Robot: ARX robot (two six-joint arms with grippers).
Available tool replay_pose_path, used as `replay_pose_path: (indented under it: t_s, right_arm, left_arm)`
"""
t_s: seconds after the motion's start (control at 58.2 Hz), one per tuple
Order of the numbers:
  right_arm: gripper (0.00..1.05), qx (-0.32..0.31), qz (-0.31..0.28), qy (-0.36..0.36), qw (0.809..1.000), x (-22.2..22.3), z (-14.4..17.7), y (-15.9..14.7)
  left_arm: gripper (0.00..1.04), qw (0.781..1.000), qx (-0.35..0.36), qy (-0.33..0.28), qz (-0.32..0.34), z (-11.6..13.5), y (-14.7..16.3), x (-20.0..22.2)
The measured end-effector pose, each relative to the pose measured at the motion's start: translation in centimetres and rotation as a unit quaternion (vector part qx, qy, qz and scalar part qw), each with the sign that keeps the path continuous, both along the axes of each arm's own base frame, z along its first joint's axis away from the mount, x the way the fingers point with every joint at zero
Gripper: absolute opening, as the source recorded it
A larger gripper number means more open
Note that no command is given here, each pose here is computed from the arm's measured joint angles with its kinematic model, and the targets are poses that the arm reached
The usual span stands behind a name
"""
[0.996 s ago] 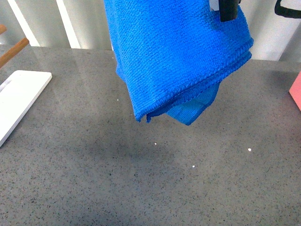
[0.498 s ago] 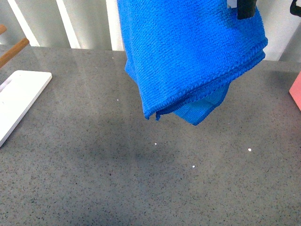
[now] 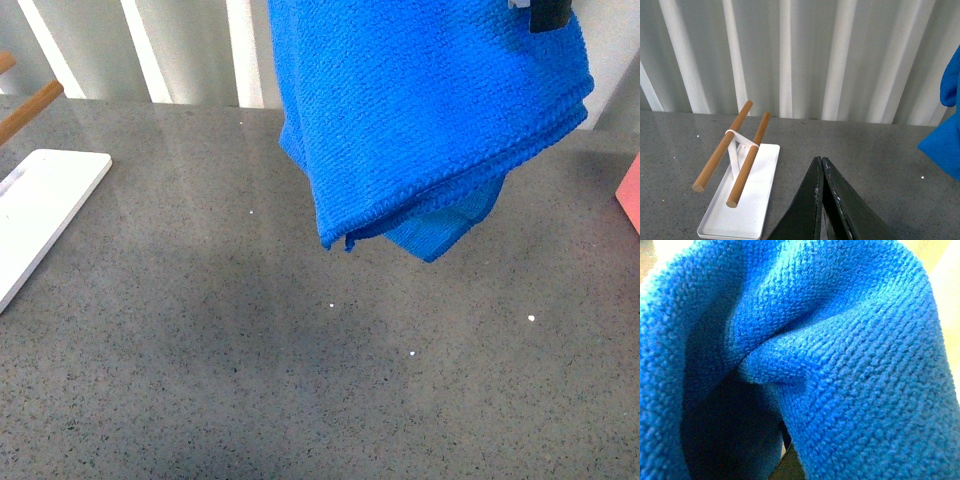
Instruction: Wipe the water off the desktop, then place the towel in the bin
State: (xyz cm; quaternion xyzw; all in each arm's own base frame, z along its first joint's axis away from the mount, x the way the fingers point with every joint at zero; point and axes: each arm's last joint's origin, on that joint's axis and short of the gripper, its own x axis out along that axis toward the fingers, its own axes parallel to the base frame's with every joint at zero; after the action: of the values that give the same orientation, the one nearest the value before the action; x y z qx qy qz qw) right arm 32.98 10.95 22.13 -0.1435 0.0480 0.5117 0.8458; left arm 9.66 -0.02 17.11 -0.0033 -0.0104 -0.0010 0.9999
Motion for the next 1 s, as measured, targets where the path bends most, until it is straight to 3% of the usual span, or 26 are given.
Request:
replay_pose_path:
  t_s: [0.137,0.189,0.361,0.447,0.584,0.687,0.773,0.996]
  right_arm:
    - [0.03,-0.001,-0.004,0.001,1.000,0.0,-0.1,-0.2]
    - [0.03,0.000,-0.009,0.002,1.000,-0.1,-0.1,-0.3]
    - [0.03,-0.023,-0.062,0.006,0.998,0.1,-0.5,-1.0]
    - [0.03,-0.068,-0.108,0.018,0.992,0.2,-1.2,-1.7]
    - [0.03,-0.165,-0.142,0.064,0.974,-0.6,-3.8,-4.2]
    - [0.03,-0.256,-0.159,0.122,0.946,-1.0,-5.5,-6.0]
    - [0.03,-0.313,-0.164,0.167,0.920,-0.3,-7.2,-6.5]
    - [0.03,-0.339,-0.148,0.218,0.903,0.9,-11.8,-5.0]
  left_arm:
    - [0.04,1.000,0.000,0.001,0.000,0.0,0.0,0.0]
    - [0.10,1.000,0.000,0.001,0.000,0.0,0.0,0.0]
    - [0.35,1.000,0.000,0.001,0.000,0.0,0.0,0.0]
    - [0.48,1.000,0.000,0.001,0.000,0.0,0.0,0.0]
    - [0.78,1.000,0.000,0.001,0.000,0.0,0.0,0.0]
    - [1.00,1.000,0.001,0.001,0.000,0.0,0.0,0.0]
    - [0.98,1.000,0.001,0.001,0.000,0.0,0.0,0.0]
    - [0.98,1.000,0.001,0.001,0.000,0.0,0.0,0.0]
